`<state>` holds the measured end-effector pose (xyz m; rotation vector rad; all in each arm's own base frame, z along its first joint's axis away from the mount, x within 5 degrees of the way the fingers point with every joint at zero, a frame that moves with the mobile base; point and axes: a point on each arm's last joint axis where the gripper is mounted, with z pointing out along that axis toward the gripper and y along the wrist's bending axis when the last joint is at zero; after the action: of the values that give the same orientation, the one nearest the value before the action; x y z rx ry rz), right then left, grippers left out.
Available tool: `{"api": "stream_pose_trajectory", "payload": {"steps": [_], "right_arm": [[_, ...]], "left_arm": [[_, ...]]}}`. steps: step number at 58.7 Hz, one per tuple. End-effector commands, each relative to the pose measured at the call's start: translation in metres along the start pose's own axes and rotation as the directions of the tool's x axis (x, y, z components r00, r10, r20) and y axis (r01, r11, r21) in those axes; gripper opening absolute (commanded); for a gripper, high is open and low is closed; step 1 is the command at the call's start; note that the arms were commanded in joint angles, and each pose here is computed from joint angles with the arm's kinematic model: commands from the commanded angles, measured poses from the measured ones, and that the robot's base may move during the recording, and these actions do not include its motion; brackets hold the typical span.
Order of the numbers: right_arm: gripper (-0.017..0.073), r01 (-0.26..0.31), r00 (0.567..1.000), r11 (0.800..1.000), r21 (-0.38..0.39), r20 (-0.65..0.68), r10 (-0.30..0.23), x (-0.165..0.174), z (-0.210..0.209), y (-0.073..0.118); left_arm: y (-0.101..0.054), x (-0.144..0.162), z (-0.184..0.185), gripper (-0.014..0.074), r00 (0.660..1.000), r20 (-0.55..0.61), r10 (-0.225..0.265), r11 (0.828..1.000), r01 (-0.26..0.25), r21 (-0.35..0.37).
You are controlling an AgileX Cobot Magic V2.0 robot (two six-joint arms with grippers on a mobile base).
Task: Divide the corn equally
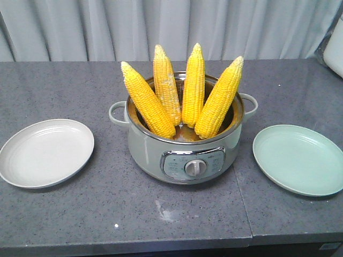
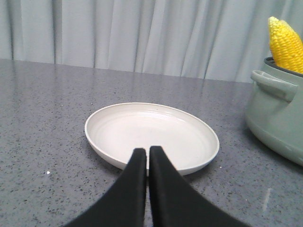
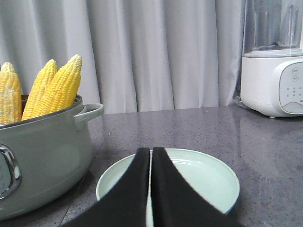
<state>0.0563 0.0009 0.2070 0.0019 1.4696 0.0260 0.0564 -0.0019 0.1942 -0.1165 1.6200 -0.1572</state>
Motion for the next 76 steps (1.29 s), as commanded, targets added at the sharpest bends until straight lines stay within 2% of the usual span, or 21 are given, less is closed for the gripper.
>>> {"api": "stream_pose_trajectory", "payload": {"steps": [1,76], "right_arm": [[-0.0002,0.01,0.998,1.0,-0.006,0.061,-0.01,-0.0008,-0.0005,0.0007],[-0.0002,0.01,0.998,1.0,-0.006,0.062,-0.01,-0.0009,-0.0005,0.0007]], "left_arm": [[-0.0021,-0.0138,-0.0012,-0.0006,0.996,0.089,-0.009,1.0,0.008,0.013],[-0.0021,-0.0138,-0.0012,-0.0006,0.996,0.089,-0.009,1.0,0.008,0.013]]}}
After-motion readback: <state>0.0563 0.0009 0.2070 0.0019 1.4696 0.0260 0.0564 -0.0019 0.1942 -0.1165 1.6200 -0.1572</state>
